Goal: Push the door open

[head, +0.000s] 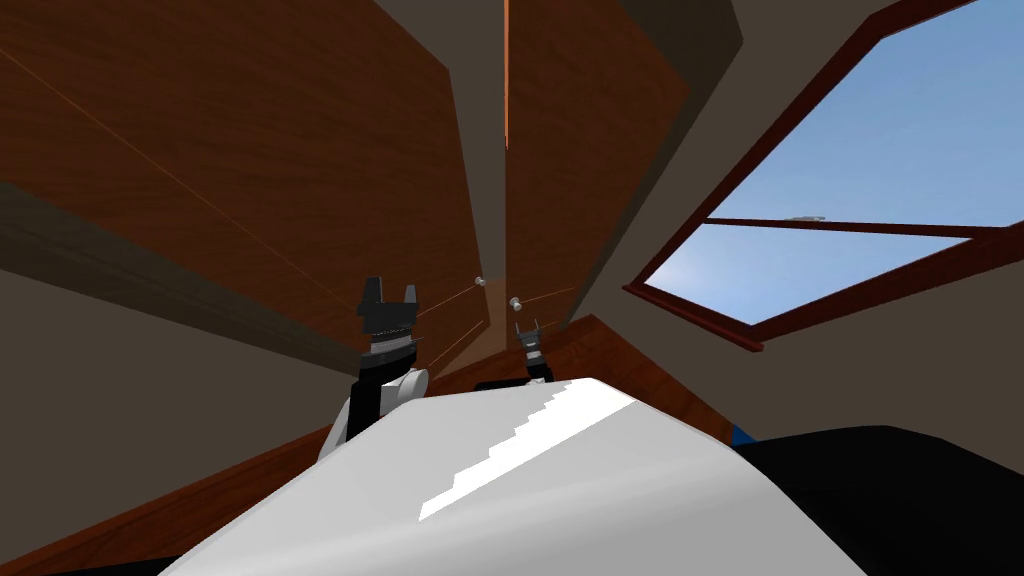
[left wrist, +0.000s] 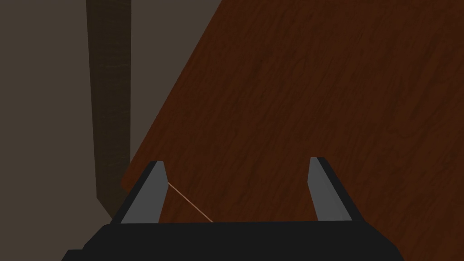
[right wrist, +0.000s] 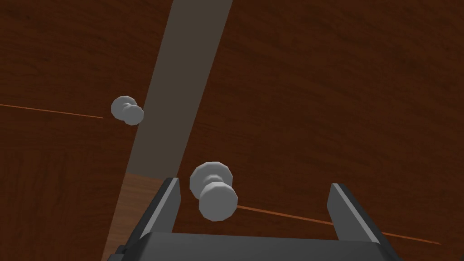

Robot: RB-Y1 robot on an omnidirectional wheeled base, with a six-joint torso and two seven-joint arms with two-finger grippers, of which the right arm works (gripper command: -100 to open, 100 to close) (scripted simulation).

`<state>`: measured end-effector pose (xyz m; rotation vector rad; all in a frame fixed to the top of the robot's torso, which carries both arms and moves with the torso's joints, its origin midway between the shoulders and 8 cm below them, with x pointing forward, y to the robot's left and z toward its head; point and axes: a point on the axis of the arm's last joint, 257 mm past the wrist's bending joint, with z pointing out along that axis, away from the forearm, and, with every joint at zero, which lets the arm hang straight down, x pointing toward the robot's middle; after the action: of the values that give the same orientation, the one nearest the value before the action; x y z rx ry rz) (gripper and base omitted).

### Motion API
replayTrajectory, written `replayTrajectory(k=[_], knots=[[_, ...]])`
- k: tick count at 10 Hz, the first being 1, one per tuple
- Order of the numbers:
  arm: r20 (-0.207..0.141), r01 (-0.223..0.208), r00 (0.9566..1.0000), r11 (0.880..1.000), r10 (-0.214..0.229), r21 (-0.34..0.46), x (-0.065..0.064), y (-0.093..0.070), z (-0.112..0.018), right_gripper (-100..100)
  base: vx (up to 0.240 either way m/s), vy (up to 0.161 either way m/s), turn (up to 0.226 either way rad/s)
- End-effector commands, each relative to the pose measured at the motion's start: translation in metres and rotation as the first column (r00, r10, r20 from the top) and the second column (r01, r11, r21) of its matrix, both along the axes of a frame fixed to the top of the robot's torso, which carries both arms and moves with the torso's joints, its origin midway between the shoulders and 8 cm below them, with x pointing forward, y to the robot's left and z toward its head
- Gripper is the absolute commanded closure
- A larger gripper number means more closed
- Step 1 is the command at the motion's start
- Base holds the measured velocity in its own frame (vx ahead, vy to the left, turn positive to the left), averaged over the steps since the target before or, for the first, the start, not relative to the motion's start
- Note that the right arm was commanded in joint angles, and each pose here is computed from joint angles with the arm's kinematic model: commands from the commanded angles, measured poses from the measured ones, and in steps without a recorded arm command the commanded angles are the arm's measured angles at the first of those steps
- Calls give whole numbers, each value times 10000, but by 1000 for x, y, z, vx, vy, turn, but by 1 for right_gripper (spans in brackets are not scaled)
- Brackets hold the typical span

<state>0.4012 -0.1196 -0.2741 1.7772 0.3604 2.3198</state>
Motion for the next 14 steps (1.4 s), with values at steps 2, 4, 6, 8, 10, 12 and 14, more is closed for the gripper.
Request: replayTrajectory(k=[2, 4, 6, 8, 10, 12, 14], knots=[[-348, -213, 9991, 9990, 227, 404, -2, 8, -17, -100, 38, -62, 54], [-539, -316, 9979, 9975, 350, 627, -4, 13, -25, -100, 40, -49, 40], [-900, -488, 9942, 9933, 584, 1049, -8, 21, -41, -100, 47, -85, 97], [-1237, -620, 9891, 9876, 801, 1439, -12, 28, -56, -100, 58, -96, 84], [-1533, -711, 9832, 9814, 991, 1783, -16, 34, -70, -100, 65, -92, 81], [-1912, -793, 9738, 9718, 1232, 2222, -22, 42, -87, -100, 57, -92, 90], [-2217, -830, 9647, 9628, 1424, 2571, -28, 48, -101, -100, 65, -110, 99]])
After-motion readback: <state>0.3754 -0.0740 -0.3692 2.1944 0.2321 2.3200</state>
